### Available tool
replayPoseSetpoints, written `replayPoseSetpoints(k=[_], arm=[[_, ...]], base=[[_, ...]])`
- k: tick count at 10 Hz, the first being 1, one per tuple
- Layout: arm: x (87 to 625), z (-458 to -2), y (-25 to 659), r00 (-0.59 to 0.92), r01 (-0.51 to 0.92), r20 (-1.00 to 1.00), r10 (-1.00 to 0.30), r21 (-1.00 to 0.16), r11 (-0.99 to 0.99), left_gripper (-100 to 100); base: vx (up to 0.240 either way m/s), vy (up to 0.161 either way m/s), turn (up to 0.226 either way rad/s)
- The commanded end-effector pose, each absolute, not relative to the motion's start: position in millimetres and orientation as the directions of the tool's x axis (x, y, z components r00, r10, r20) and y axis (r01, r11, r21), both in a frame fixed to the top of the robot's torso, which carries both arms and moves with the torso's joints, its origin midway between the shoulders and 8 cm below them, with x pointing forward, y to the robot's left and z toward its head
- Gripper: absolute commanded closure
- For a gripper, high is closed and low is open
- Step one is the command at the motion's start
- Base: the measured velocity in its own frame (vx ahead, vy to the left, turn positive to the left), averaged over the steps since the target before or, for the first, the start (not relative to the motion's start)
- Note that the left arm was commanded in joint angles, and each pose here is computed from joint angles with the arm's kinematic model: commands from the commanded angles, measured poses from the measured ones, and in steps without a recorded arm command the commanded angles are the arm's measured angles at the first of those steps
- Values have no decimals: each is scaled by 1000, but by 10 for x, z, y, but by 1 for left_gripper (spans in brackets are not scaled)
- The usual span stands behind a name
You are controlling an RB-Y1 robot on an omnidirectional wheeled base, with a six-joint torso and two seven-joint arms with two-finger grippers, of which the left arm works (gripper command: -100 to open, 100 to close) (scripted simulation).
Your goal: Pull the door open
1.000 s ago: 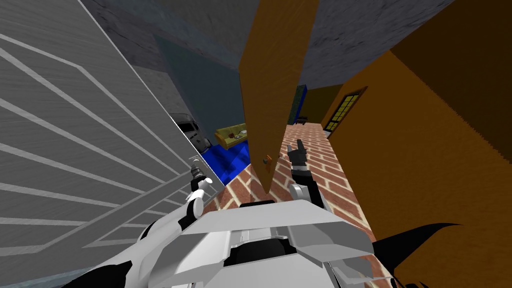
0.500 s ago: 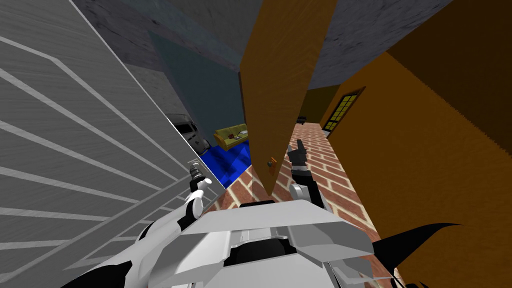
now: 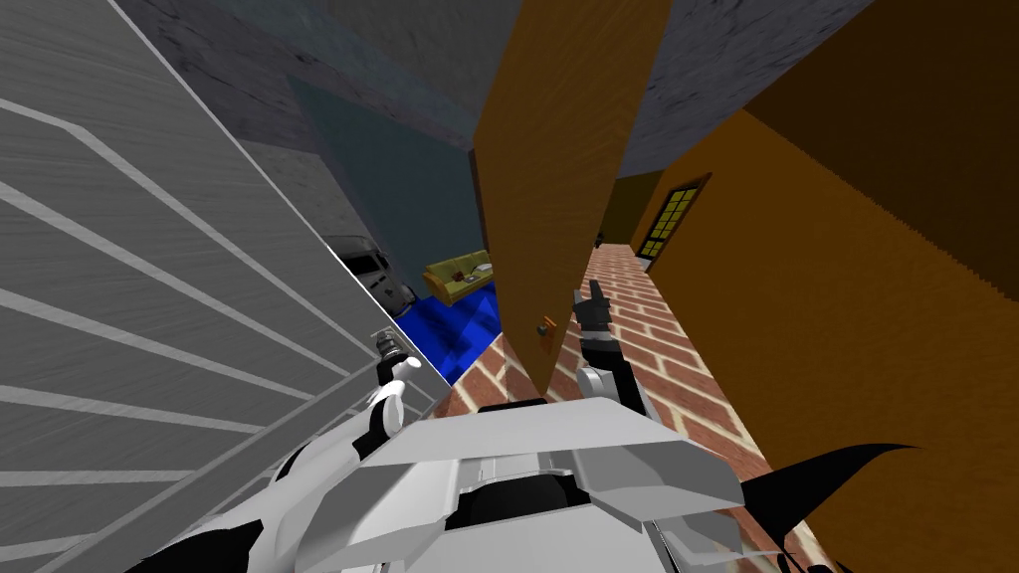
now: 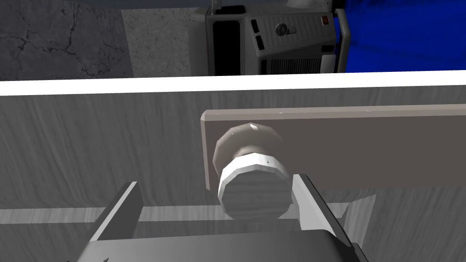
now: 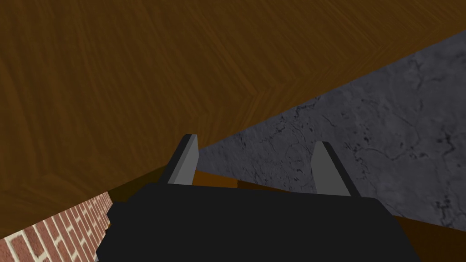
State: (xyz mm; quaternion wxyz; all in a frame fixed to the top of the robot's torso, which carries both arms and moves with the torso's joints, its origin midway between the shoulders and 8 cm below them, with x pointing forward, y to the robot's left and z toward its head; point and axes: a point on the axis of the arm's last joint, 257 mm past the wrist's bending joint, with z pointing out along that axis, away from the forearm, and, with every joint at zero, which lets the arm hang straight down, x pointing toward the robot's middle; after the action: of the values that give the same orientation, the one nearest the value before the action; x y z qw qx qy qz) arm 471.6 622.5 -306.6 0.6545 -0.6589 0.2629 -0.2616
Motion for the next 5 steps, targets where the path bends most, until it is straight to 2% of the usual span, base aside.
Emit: replayPoseSetpoints(k=[1, 2, 5], arm=[[4716, -3066, 6225, 725, -4, 1, -689, -1000, -5, -100], [4716, -3066, 6225, 725, -4, 1, -689, -1000, -5, 100], [4716, -3066, 6225, 725, -4, 1, -689, -1000, -5, 100]], base=[[-6, 4, -40], [-41, -23, -29], [-7, -4, -4]])
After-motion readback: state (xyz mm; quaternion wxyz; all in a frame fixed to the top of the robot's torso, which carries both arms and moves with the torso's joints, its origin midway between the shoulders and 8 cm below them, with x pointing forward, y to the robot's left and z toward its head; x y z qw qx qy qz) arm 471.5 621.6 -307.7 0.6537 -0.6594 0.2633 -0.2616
